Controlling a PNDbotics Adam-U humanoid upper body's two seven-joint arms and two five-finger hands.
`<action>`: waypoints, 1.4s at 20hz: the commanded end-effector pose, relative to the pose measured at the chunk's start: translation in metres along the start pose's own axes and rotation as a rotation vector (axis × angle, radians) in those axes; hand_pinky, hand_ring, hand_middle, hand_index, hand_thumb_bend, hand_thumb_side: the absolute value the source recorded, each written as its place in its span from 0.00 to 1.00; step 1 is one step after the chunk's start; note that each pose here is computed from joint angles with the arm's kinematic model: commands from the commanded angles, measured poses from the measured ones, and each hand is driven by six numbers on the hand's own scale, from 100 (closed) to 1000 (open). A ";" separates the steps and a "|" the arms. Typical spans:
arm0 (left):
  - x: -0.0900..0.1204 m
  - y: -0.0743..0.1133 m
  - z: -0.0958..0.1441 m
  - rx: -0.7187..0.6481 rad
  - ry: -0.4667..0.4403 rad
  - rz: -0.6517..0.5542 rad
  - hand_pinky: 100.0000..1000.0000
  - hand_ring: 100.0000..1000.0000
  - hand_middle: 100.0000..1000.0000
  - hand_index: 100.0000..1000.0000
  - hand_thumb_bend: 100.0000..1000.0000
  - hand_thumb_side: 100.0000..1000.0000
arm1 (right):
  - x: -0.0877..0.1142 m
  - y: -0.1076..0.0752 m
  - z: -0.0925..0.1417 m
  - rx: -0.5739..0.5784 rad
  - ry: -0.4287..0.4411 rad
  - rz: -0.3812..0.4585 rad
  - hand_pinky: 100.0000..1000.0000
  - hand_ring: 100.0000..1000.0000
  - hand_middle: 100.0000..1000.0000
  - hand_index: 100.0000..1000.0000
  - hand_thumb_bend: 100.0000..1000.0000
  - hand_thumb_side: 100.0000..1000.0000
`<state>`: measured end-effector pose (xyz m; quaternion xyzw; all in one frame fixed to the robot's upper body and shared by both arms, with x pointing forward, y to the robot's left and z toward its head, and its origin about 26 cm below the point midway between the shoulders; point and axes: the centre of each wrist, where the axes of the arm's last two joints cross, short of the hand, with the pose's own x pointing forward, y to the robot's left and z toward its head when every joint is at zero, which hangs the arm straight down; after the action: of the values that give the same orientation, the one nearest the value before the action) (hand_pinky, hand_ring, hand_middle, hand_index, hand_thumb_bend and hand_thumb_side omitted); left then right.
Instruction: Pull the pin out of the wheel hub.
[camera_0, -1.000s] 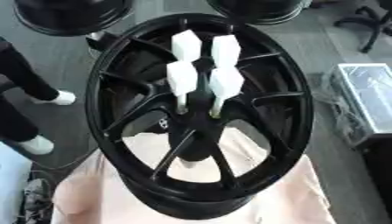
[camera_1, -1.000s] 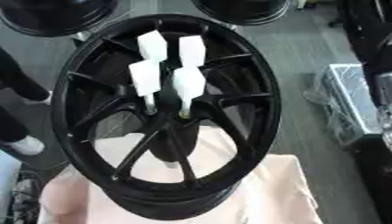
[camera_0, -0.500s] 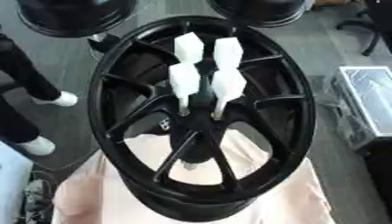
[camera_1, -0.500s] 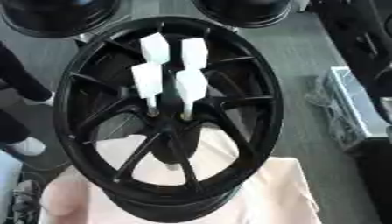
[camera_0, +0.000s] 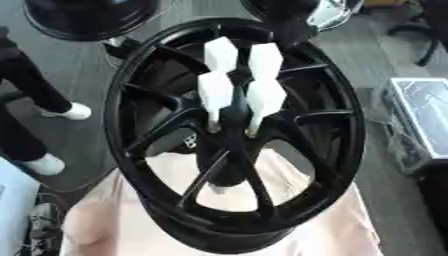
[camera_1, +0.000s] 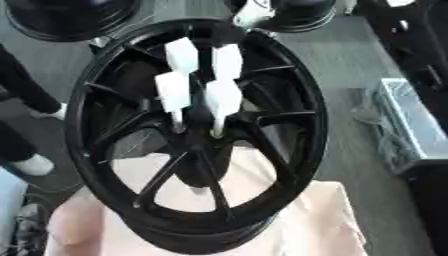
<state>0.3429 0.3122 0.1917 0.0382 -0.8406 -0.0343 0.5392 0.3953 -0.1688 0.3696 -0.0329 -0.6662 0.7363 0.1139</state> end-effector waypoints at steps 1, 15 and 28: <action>0.010 0.006 -0.004 -0.002 -0.029 -0.027 0.68 0.80 0.76 0.80 0.00 0.61 | -0.005 -0.001 0.006 0.086 0.025 0.071 0.83 0.72 0.71 0.86 0.57 0.28; 0.011 0.005 -0.005 0.001 -0.033 -0.017 0.69 0.80 0.76 0.80 0.00 0.61 | -0.039 0.032 0.004 0.148 0.126 0.028 0.81 0.67 0.65 0.81 0.47 0.15; 0.011 0.004 -0.005 -0.009 -0.028 -0.020 0.69 0.80 0.76 0.80 0.00 0.61 | -0.049 0.041 0.015 0.152 0.183 -0.016 0.79 0.66 0.64 0.80 0.43 0.10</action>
<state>0.3432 0.3121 0.1923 0.0374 -0.8403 -0.0356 0.5397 0.4355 -0.1877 0.3132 -0.0755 -0.6194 0.7514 0.2146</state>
